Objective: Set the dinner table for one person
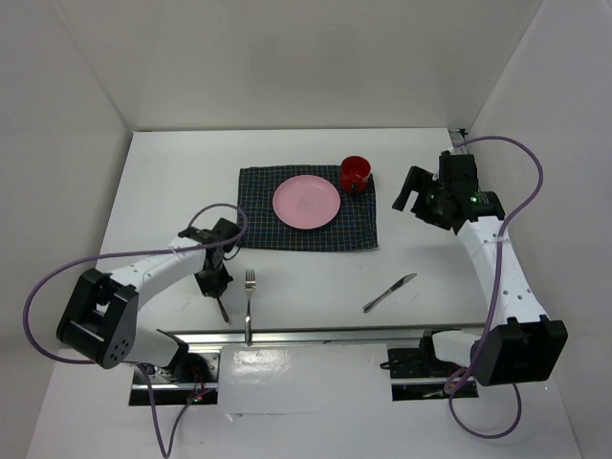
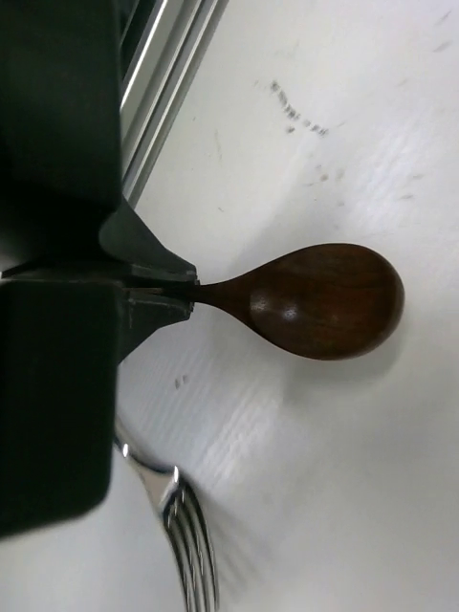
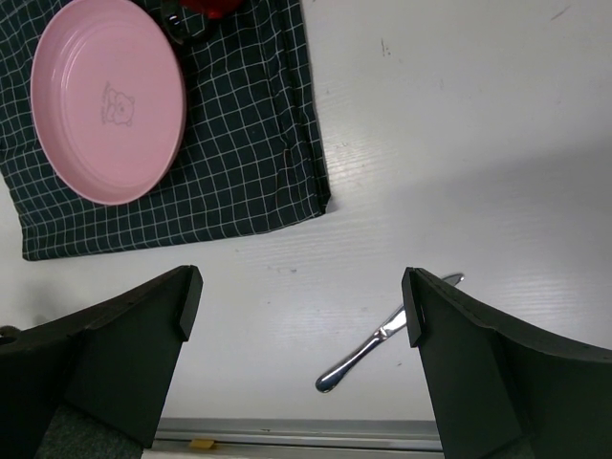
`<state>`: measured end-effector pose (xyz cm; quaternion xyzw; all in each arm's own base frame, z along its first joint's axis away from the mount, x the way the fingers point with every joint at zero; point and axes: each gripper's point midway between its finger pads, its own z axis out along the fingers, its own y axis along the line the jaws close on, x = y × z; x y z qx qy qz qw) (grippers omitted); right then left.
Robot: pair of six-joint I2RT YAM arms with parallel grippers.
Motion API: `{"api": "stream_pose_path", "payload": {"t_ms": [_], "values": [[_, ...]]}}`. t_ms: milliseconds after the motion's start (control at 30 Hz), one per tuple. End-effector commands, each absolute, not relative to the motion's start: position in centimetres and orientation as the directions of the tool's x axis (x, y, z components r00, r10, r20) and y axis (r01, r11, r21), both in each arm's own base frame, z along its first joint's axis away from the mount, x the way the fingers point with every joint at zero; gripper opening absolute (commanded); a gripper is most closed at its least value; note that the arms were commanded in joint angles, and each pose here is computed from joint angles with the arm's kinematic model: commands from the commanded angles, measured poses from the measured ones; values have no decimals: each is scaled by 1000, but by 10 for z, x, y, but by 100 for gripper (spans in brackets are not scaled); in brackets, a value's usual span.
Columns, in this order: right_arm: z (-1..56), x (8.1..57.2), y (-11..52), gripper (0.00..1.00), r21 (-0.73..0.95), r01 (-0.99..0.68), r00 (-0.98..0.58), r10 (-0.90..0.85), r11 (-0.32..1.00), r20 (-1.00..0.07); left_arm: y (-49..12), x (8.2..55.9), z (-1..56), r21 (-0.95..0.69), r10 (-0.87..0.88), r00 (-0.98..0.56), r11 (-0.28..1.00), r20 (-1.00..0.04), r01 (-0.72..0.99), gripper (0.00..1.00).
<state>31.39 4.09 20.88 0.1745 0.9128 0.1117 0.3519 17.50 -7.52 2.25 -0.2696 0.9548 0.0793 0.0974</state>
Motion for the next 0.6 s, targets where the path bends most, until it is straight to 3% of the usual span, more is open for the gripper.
{"api": "stream_pose_path", "payload": {"t_ms": [0,167,333,433,567], "values": [[223,325,41,99,351,221,-652,406,910,-641,-67,216,60,86,-477,-802,839,-358,-538,0],[225,324,39,99,347,225,-642,407,910,-650,-87,246,102,-26,-398,-820,904,-411,-426,0],[225,325,37,99,340,233,-639,407,911,-653,-152,279,146,-201,-237,-864,966,-445,-162,0],[235,326,31,99,321,253,-618,408,913,-672,-213,314,180,-361,-193,-859,933,-475,-11,0],[245,321,24,99,296,270,-605,400,916,-689,-281,339,172,-458,-52,-905,874,-423,164,0]]}}
